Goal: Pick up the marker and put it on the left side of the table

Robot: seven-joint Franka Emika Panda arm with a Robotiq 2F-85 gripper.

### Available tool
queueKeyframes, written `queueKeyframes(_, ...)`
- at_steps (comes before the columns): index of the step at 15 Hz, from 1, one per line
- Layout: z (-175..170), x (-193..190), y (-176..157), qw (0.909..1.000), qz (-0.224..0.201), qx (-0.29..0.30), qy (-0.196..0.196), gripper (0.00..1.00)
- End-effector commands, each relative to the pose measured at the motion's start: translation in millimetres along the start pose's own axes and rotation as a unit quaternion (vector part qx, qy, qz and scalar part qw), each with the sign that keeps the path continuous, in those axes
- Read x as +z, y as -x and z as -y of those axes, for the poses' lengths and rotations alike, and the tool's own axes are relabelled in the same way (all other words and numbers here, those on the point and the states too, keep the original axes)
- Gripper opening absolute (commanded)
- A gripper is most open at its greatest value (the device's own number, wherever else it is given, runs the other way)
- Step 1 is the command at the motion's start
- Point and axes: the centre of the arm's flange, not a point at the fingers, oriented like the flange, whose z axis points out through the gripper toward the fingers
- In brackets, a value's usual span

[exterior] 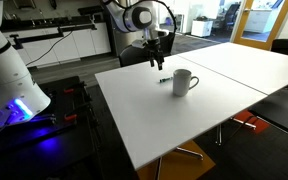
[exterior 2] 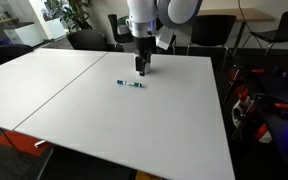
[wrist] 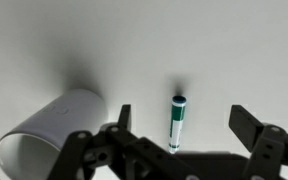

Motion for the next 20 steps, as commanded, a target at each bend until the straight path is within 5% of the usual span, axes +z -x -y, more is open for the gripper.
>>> queueKeyframes(1, -1.2, 25.4, -35.4, 0.9999, -0.006, 0.008, -0.009, 1.00)
queueKeyframes(15, 5.3, 86.4, -55.5, 0.9986, 0.004, 0.048, -0.024, 1.00)
queueKeyframes(16, 5.6, 87.2, -56.6, 0.9984, 0.003, 0.050, -0.026, 0.91)
queueKeyframes(17, 5.9, 87.9, -58.0, 0.9983, 0.003, 0.052, -0.027, 0.72)
queueKeyframes(20, 6.4, 88.4, -62.3, 0.9979, 0.000, 0.057, -0.031, 0.49)
